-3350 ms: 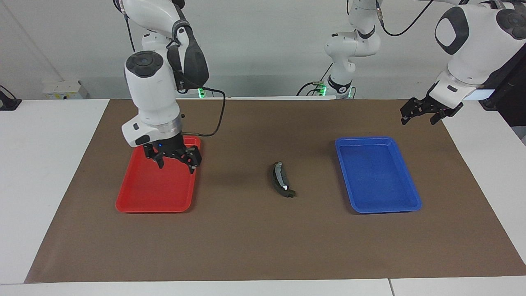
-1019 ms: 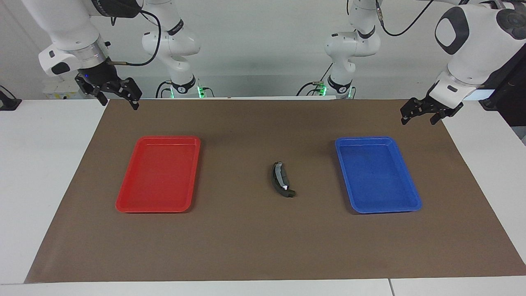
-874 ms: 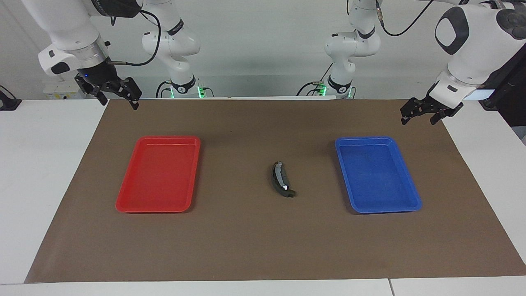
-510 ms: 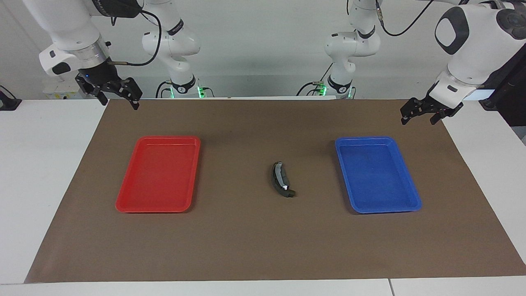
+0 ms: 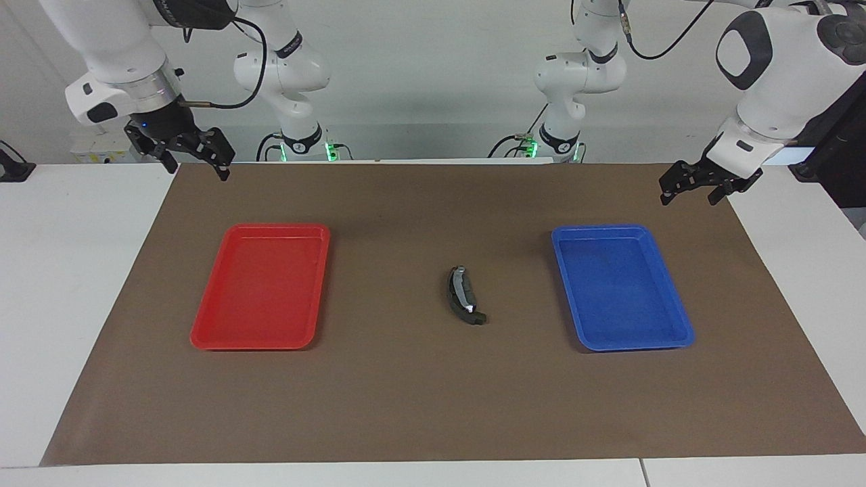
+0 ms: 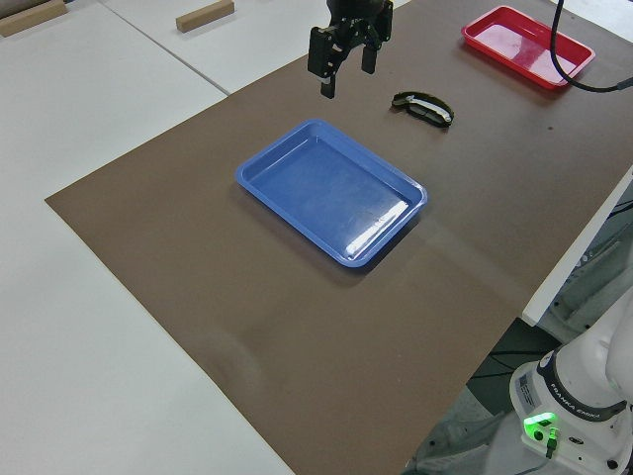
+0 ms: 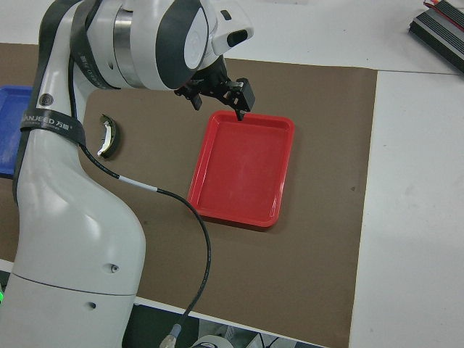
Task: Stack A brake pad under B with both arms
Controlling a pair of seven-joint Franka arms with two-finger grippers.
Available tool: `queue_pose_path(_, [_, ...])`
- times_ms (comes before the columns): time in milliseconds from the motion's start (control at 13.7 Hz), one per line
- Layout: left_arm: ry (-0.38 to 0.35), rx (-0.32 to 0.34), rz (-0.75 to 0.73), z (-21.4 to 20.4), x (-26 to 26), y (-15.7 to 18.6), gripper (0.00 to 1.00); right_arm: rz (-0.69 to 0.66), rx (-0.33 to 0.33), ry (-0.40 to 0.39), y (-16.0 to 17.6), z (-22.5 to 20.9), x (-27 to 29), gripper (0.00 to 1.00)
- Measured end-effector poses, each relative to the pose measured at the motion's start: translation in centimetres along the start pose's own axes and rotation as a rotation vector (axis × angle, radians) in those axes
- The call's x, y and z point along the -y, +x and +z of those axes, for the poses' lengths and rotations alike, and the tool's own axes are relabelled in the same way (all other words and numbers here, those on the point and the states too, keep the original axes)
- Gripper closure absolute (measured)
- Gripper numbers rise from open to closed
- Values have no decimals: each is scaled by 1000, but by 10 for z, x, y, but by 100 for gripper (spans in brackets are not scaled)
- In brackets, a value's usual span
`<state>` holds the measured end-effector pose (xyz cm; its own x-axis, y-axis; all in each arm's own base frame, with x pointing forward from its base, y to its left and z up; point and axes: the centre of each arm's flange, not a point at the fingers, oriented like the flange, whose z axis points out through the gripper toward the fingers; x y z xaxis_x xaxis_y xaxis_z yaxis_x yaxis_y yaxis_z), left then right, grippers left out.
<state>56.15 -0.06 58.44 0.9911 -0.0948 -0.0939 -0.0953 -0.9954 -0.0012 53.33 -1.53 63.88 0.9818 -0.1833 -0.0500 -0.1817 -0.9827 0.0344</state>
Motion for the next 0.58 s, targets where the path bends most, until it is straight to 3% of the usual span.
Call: queue_pose_path(583, [0,0,0,0,0,0,0,-64,0,-1,0,0,0,0])
